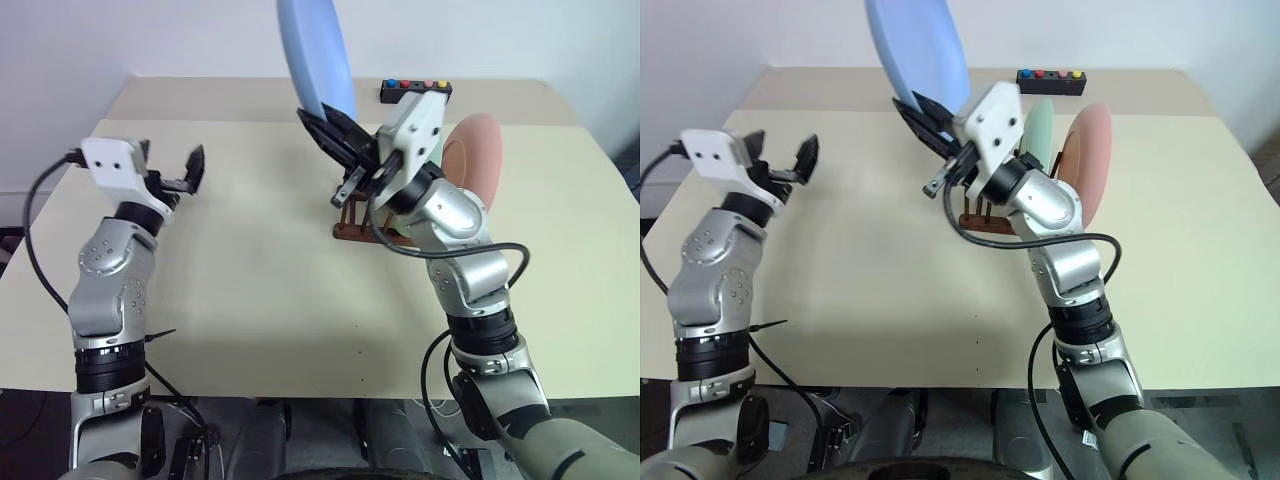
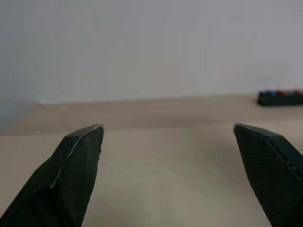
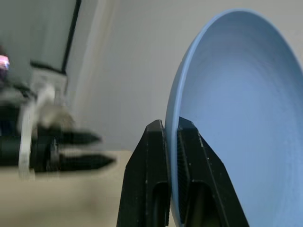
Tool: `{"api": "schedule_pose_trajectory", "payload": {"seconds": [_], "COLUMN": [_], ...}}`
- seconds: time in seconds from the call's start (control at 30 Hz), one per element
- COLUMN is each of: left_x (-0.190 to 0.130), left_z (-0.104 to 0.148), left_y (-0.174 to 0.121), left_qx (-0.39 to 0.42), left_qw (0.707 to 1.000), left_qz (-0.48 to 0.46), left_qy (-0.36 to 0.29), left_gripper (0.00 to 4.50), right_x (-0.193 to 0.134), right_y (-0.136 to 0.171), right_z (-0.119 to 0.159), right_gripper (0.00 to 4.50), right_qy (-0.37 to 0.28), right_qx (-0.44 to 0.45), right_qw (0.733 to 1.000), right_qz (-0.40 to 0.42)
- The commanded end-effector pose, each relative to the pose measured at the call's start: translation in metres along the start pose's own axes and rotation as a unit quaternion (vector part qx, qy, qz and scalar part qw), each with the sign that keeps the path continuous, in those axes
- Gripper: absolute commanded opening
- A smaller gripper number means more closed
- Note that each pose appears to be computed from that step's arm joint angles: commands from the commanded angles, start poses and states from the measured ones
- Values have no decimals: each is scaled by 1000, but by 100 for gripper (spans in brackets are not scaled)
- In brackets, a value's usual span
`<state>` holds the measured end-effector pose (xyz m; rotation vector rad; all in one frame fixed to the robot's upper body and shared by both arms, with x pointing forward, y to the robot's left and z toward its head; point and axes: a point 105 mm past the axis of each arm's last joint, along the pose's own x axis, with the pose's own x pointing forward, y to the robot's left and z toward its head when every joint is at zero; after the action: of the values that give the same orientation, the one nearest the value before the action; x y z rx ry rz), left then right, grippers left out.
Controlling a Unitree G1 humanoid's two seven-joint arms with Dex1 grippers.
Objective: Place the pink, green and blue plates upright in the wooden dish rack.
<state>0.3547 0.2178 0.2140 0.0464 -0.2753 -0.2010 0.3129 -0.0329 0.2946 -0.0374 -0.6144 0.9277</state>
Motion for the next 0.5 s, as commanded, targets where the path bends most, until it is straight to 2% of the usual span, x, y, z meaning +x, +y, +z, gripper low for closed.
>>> {"api": "schedule_pose_trajectory", "payload": {"seconds": [0.03, 0.27, 0.5], "left_x": [-8, -42, -53], "left_z": [6, -7, -13], "left_y": [-29, -98, -111], "left_qx": [9, -37, -47], "left_qw": [996, 957, 942], "left_qz": [-83, -287, -329], "left_qy": [-15, 19, 44], "left_gripper": [449, 449, 449], "right_x": [-5, -19, -27], "right_y": [-1, -20, -27], "right_z": [19, 0, -9], "right_gripper": [0, 0, 0], "right_qy": [-32, -8, 2], "right_qx": [80, 192, 233], "right_qw": [996, 976, 965], "right_qz": [-18, -98, -124]}}
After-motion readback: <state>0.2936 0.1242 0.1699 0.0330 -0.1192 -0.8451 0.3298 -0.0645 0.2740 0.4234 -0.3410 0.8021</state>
